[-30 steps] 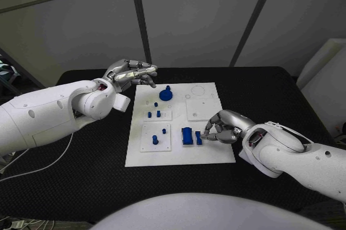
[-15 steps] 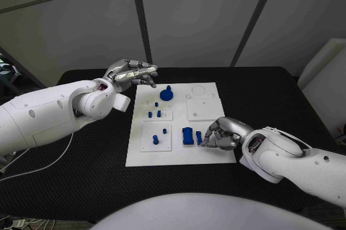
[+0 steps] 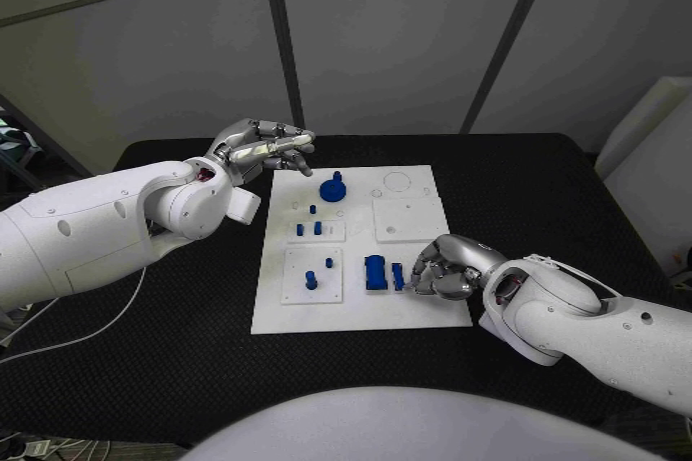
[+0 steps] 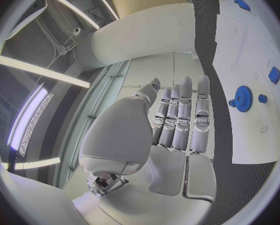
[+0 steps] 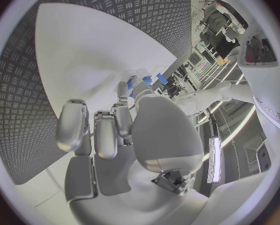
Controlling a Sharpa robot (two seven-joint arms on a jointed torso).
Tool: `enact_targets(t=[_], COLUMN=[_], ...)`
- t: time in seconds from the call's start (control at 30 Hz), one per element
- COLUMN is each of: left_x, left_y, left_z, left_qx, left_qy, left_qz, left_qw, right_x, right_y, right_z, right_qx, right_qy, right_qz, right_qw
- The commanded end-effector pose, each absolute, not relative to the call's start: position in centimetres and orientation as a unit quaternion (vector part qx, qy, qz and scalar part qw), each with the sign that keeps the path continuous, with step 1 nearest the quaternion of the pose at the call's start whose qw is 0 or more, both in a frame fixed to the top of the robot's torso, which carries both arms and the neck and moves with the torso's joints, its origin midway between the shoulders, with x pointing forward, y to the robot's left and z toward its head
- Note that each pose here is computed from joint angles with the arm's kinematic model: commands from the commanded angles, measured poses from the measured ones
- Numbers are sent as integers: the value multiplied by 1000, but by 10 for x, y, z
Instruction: Assemble the parts on the task board
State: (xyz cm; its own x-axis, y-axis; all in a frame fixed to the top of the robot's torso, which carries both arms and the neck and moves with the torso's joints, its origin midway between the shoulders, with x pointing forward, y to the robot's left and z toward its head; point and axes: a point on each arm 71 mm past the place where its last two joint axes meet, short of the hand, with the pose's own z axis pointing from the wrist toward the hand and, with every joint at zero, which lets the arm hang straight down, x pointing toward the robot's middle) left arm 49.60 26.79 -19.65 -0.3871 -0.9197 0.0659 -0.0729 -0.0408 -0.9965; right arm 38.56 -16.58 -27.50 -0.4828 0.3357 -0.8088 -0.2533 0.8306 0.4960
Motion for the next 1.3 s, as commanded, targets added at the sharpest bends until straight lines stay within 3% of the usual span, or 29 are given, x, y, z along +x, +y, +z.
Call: enact_targets(t=[0.03,1.3], left_x=[496,497], left_y=[267,267], left_z=[-195,-196], left_qx=[-415,-416], left_qy=[591,592], left_qz=[-592,-590], left_qw=[359,359], right_x=[386,392], right_y=[-166,-162], right_z=[-274,-279], right_qx=[26,27], right_qy=[807,812], right_qz=[288,282], right_qw=[515,511])
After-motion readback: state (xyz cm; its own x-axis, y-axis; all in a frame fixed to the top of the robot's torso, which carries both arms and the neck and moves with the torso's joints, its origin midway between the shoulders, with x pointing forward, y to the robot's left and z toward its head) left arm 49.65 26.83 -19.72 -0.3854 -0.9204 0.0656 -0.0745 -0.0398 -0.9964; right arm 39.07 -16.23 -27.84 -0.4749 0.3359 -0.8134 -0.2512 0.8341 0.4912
